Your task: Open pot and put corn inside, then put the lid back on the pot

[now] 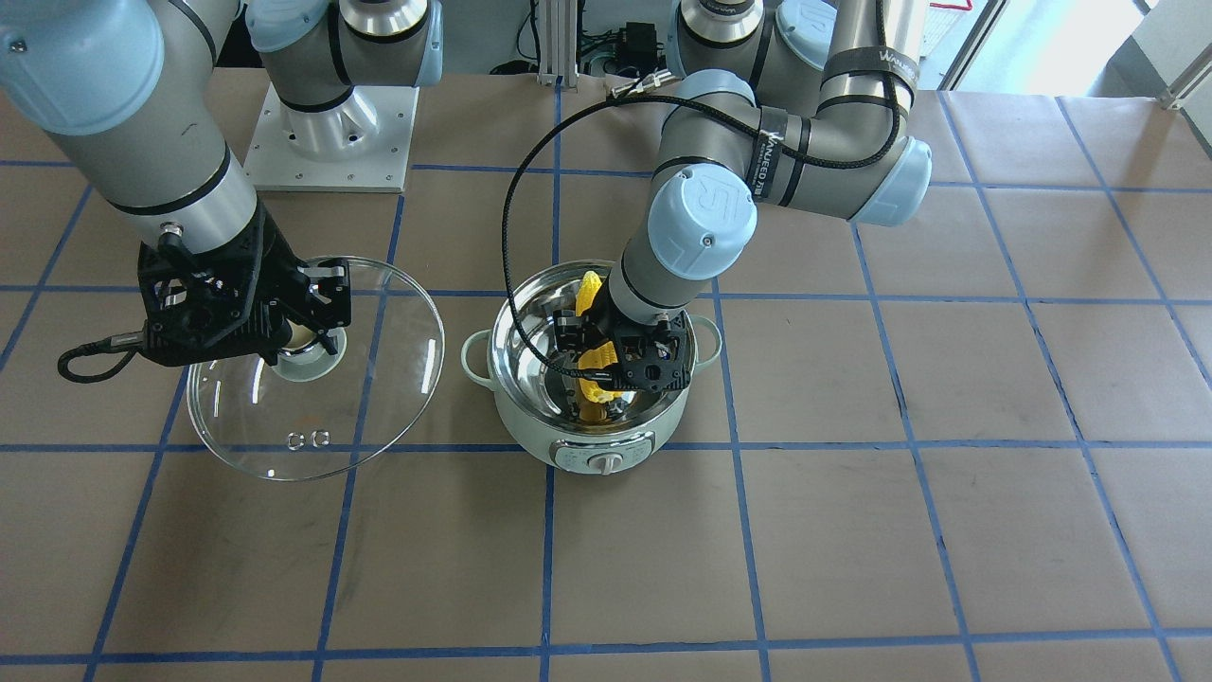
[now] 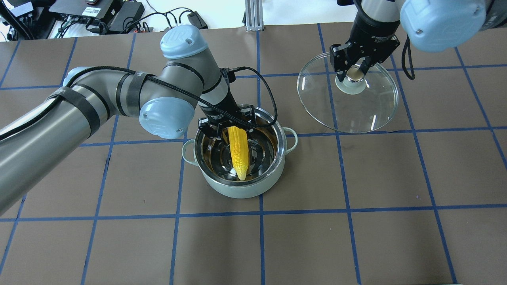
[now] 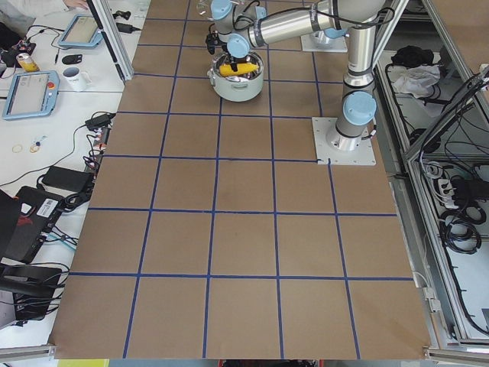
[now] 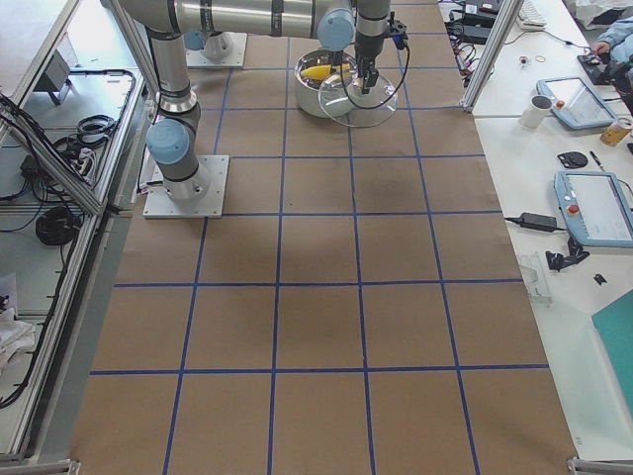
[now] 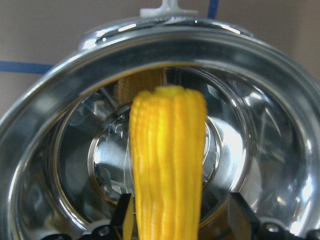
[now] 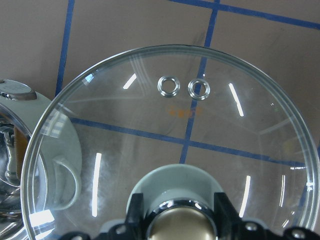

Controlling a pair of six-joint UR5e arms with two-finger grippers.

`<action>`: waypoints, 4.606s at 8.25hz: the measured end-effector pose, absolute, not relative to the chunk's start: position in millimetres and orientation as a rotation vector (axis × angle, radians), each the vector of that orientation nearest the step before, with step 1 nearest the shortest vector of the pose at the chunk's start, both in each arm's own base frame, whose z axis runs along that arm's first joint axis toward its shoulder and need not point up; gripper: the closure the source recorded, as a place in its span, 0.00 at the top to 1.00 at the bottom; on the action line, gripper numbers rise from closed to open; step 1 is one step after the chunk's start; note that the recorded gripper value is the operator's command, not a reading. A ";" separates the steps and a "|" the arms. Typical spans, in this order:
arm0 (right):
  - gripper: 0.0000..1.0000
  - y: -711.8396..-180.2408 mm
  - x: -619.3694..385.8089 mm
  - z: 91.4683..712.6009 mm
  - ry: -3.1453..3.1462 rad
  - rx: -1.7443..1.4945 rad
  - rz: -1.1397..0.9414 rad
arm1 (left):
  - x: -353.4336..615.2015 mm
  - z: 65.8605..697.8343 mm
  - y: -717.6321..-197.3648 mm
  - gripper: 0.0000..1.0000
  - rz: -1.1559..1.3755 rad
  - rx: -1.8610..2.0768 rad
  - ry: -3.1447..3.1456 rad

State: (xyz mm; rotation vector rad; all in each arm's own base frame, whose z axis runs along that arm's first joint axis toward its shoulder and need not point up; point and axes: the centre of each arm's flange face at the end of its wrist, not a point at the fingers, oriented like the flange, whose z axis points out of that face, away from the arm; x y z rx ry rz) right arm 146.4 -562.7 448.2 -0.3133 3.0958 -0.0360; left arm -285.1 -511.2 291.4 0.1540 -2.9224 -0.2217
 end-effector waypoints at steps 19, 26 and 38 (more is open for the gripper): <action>0.00 -482.5 407.5 378.7 3.134 -0.087 -0.082 | -123.2 508.7 -554.3 1.00 0.134 0.007 -3.213; 0.00 -488.0 413.2 361.0 3.135 -0.051 -0.063 | -123.0 482.9 -531.3 1.00 0.089 0.008 -3.217; 0.00 -490.5 418.0 354.5 3.114 -0.039 -0.013 | -123.0 478.5 -533.6 1.00 0.079 0.010 -3.221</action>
